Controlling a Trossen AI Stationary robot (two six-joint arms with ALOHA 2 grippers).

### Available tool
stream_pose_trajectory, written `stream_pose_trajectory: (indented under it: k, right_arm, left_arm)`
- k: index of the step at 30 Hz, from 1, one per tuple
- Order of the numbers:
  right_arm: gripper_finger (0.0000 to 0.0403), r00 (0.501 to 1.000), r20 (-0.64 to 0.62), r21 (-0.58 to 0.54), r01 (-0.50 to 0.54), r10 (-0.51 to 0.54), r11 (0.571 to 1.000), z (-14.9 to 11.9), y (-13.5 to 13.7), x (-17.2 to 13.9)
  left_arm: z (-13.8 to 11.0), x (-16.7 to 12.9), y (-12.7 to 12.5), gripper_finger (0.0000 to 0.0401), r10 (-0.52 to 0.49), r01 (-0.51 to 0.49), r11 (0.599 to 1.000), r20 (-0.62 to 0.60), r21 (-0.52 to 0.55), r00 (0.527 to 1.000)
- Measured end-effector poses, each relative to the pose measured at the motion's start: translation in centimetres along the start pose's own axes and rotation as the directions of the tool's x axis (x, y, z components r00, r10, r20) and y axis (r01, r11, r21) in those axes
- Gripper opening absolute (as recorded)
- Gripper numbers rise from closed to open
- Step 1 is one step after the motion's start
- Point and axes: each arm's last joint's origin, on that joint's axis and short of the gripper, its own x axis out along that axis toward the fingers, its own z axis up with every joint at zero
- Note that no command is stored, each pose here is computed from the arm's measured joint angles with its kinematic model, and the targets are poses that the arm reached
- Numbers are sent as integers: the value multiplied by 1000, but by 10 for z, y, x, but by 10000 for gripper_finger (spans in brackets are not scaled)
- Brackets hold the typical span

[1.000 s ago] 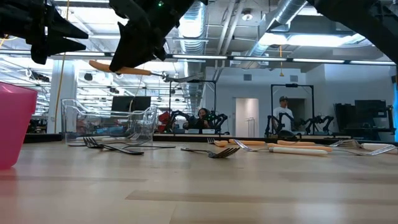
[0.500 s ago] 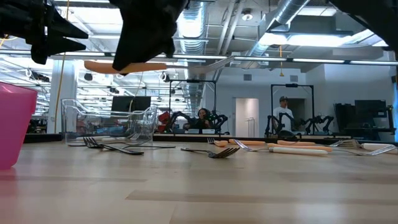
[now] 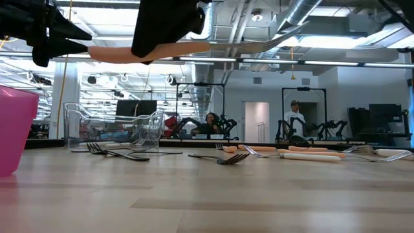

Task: Sort silverware by color (type)
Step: Put the orange fork into the yellow bin

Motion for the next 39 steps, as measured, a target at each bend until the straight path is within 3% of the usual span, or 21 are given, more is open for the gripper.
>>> stream_pose_trajectory:
  k: [9,16,20,23,28,34,39]
  right_arm:
    - [98,1000,-9,-11,19,-19,1000,-7,17,-4]
    - [98,997,3,-66,83,-83,994,-8,11,-39]
    - [98,995,-29,-92,94,-97,991,-14,11,-33]
    - [98,995,-47,-85,80,-84,993,-25,9,-22]
    - [98,988,157,27,-8,3,1000,-48,-6,-38]
    - [98,958,288,119,-26,-10,993,-93,-24,-50]
    - [98,964,265,143,-22,-17,989,-124,-33,-51]
  left_arm:
    - [0,0,0,178,9,-9,1000,5,0,1000]
    - [0,0,0,178,15,-15,1000,9,-1,1000]
    - [1,0,1,178,27,-27,1000,15,-2,1000]
    - [1,0,1,178,39,-39,999,22,-4,999]
    - [1,0,1,178,47,-47,999,26,-8,999]
    - [1,0,2,178,76,-75,997,41,-14,996]
    - [1,0,2,178,86,-85,996,47,-21,995]
